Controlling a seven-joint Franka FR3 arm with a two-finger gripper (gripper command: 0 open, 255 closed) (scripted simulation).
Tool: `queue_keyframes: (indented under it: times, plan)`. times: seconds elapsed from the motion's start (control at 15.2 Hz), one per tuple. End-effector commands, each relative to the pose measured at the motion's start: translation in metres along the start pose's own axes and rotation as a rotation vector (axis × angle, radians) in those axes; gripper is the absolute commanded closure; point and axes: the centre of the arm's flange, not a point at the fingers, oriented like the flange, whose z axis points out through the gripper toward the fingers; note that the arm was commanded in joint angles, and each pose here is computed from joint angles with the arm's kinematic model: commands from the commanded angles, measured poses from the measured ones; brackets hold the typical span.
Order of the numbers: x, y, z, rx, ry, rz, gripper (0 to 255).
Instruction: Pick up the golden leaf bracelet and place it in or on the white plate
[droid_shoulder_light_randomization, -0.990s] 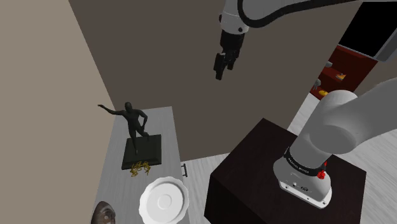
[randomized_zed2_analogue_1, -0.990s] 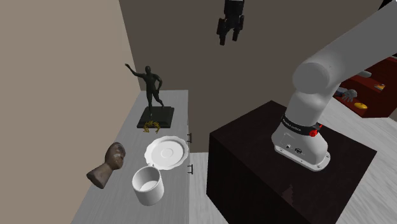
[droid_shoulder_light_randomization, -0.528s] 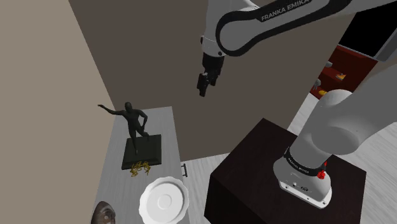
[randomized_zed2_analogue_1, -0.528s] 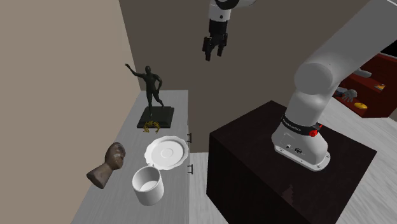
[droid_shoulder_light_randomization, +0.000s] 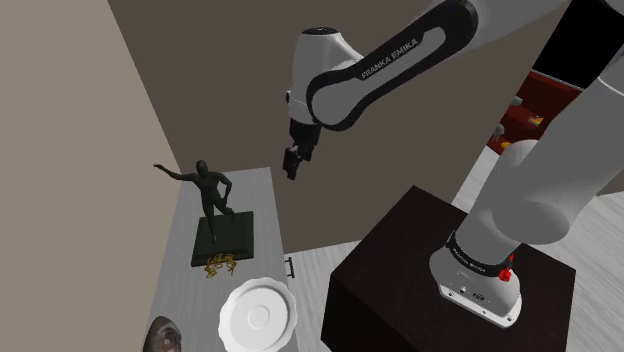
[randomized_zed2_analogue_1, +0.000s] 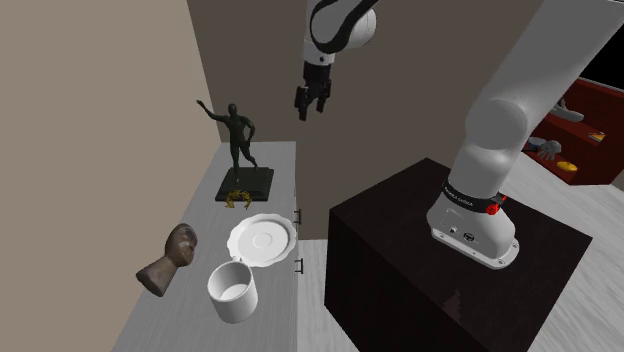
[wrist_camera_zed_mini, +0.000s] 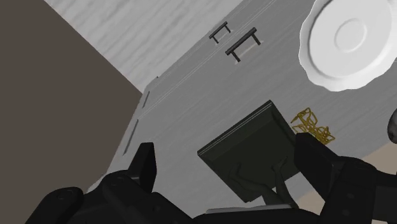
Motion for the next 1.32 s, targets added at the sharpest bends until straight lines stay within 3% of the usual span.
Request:
queue_keyframes:
  times: [0.0, 1.25]
  plan:
    - [0.012, -0.01, 0.018, 0.013, 0.006, -0.022, 0]
    - [0.099, -0.146, 0.194, 0.128, 0.049, -0.232, 0]
